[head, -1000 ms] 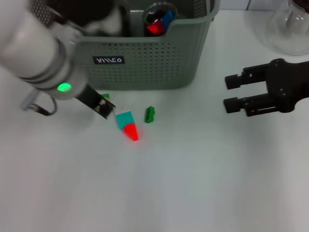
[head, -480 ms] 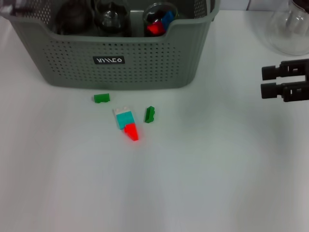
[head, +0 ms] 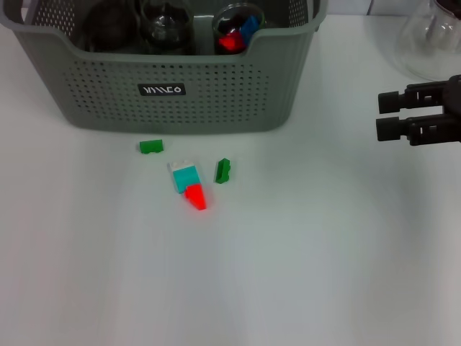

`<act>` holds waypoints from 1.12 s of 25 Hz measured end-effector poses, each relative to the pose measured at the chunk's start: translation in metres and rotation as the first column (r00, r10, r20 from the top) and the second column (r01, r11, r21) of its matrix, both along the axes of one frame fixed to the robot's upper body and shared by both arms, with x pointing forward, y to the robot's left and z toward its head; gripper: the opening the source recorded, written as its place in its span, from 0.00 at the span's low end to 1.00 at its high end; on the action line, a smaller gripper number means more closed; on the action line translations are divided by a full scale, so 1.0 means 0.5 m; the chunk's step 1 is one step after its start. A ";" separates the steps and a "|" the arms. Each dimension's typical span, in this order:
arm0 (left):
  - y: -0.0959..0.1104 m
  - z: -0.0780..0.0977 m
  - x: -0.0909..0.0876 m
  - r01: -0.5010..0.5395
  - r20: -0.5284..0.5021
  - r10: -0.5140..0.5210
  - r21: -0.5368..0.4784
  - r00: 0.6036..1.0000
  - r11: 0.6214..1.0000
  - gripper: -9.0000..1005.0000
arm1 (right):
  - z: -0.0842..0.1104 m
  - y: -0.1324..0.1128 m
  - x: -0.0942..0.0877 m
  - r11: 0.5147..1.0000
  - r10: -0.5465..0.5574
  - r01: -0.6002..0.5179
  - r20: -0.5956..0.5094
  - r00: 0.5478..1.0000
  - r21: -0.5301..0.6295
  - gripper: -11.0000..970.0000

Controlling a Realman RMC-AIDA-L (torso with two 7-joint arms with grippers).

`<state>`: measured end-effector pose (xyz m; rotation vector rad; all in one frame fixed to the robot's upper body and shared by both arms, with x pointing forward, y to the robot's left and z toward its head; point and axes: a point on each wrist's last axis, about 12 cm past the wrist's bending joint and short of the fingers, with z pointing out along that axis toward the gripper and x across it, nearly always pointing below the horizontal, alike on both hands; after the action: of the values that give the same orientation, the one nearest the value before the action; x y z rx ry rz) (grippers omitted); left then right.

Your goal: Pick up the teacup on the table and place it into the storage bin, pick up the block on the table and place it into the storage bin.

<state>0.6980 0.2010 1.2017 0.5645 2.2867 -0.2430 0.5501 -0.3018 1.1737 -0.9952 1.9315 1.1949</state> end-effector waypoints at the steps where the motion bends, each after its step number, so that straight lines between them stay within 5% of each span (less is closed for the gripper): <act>1: -0.002 -0.005 0.003 -0.004 0.000 0.004 0.009 1.000 1.000 0.21 | 0.000 0.001 0.000 1.000 0.000 0.000 -0.001 1.000 0.000 0.73; 12: -0.009 0.008 0.012 -0.031 0.069 0.028 0.036 0.997 0.999 0.21 | -0.001 0.005 0.001 1.000 0.000 0.000 -0.004 1.000 0.007 0.73; 21: 0.007 0.032 0.003 -0.040 0.102 0.038 0.021 0.994 0.999 0.53 | -0.002 0.008 0.000 1.000 0.004 -0.004 -0.002 1.000 0.011 0.73; 26: 0.056 0.115 -0.076 0.065 0.235 -0.012 -0.223 0.972 0.973 0.72 | -0.005 0.009 -0.002 1.000 0.010 -0.010 0.008 1.000 0.010 0.73; 28: 0.070 0.140 -0.126 0.209 0.311 -0.109 -0.306 0.944 0.929 0.76 | -0.005 0.007 -0.002 1.000 0.009 -0.009 0.015 1.000 0.011 0.73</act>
<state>0.6350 0.2361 1.2716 0.5677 1.8629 -0.5804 0.5489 -0.2982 1.1712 -1.0055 1.9083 1.1985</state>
